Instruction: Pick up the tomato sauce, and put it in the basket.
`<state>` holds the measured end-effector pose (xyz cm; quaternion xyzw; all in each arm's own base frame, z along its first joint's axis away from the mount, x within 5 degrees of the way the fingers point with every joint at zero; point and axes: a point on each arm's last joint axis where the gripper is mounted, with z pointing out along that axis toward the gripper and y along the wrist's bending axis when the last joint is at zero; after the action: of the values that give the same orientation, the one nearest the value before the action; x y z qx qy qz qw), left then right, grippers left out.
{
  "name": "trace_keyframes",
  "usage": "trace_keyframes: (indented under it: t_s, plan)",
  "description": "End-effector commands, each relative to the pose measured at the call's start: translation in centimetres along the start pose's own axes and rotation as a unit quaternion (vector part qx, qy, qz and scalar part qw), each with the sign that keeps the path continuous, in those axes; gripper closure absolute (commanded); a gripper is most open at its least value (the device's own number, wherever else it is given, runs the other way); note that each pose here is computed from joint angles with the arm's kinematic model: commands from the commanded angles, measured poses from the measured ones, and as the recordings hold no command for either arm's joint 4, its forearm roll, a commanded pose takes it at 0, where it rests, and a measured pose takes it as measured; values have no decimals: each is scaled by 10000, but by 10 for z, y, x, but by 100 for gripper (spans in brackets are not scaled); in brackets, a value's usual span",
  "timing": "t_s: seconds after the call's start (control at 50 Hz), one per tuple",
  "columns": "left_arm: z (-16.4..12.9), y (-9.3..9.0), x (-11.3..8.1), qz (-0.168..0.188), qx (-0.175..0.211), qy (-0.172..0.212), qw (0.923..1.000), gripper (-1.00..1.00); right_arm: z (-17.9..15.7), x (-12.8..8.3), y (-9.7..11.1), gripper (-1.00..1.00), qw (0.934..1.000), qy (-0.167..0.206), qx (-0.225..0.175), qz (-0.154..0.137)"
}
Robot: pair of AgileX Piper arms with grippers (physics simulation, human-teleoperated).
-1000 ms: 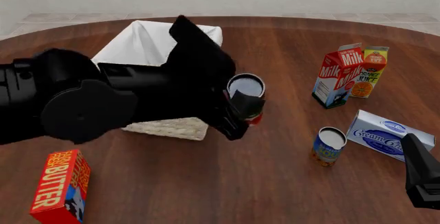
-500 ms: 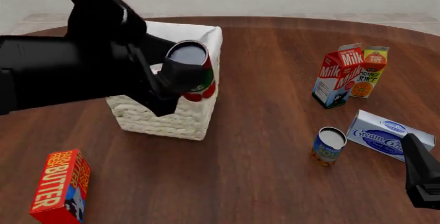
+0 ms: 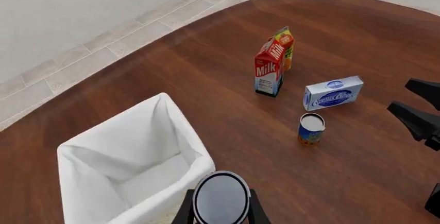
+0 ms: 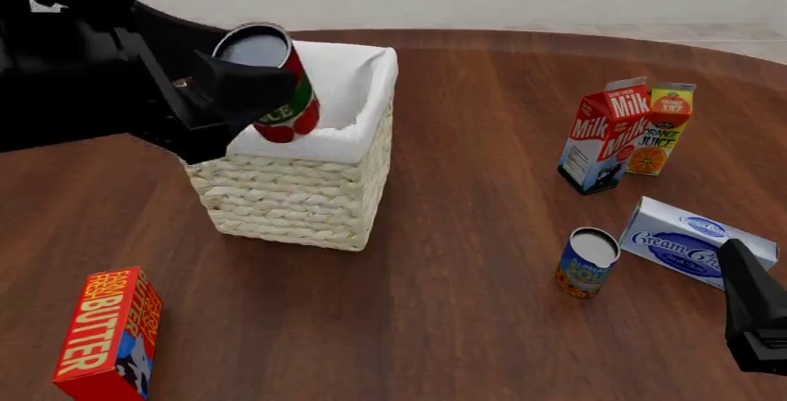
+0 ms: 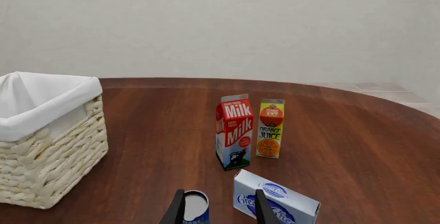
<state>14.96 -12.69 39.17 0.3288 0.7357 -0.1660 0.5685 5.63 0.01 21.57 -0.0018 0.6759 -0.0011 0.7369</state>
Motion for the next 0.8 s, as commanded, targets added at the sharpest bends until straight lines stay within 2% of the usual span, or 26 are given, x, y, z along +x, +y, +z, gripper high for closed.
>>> trace_keyframes:
  t_s: [0.02, 0.26, 0.42, 0.8]
  plan:
    - [-9, 12, -6, 136, -302, -57, 9994, 100, 0, 0, 0, -100, 10000, 0, 0, 0]
    - [-2, 23, -8, 102, -539, -4, 9985, 100, 0, 0, 0, -100, 10000, 1, 1, 0]
    - [1, 30, -17, 111, -663, -42, 9977, 100, 0, 0, 0, -100, 10000, -1, 0, -1]
    - [26, 50, -14, -40, -992, 25, 9951, 100, 0, 0, 0, -100, 10000, 1, 1, 0]
